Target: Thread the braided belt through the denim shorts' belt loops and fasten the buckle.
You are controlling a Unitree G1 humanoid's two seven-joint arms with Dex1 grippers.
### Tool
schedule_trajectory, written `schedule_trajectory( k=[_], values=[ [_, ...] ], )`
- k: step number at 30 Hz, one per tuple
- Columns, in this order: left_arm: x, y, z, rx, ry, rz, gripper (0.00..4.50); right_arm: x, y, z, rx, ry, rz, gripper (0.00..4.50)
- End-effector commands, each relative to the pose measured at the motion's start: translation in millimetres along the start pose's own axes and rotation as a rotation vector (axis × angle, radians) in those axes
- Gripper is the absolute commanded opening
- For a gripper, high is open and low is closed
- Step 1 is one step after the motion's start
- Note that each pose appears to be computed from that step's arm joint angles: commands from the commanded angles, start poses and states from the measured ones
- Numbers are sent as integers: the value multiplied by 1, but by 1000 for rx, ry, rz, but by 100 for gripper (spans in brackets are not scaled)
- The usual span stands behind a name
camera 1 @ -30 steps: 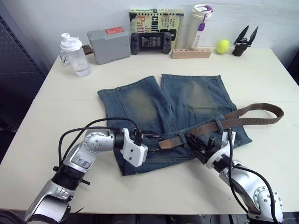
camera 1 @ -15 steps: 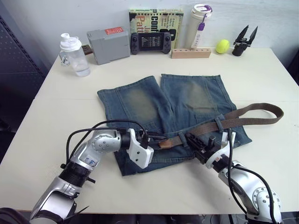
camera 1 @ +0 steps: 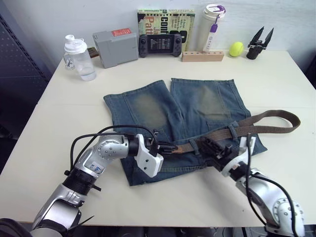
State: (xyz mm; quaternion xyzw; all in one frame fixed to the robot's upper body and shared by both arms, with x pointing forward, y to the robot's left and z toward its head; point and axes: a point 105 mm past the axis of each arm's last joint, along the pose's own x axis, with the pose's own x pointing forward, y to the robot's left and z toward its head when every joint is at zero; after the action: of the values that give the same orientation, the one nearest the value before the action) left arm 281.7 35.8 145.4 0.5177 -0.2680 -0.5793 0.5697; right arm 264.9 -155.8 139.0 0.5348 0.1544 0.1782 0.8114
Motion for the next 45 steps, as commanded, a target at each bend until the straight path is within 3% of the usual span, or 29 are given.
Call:
schedule_trajectory(
  k=[1, 4, 6, 11, 16, 22, 25, 29, 35, 36, 41, 45],
  values=[
    [-2, 11, 3, 22, -8, 31, 0, -19, 40, 15, -170, 6, 136, 323],
    [-2, 11, 3, 21, -11, 35, 0, -29, 46, 11, -577, 107, 113, 440],
    [-2, 11, 3, 19, -12, 35, 0, -34, 41, 2, -913, 220, 94, 447],
    [0, 11, 3, 10, -15, 39, 0, -46, 4, -10, -1438, 464, 45, 447],
    [1, 10, 4, 6, -21, 37, 0, -55, -36, 11, -2011, 575, 10, 447],
    [2, 11, 6, 5, -29, 40, 0, -37, -48, 26, -2249, 444, -50, 447],
    [3, 12, 6, 6, -30, 40, 0, -33, -54, 21, -2244, 445, -43, 447],
    [2, 12, 6, 10, -25, 42, 0, -37, -70, 17, -2241, 492, -70, 328],
    [2, 14, 6, 16, -21, 47, 0, -38, -72, 24, -2231, 471, -115, 22],
    [1, 15, 6, 21, -19, 47, 0, -38, -73, 27, -2229, 467, -134, 2],
    [0, 18, 9, 49, -18, 41, 0, -42, -81, 51, -2212, 442, -276, 2],
    [-3, 17, 13, 78, -18, 27, 0, -59, -91, 113, -2178, 369, -669, 2]
  ],
)
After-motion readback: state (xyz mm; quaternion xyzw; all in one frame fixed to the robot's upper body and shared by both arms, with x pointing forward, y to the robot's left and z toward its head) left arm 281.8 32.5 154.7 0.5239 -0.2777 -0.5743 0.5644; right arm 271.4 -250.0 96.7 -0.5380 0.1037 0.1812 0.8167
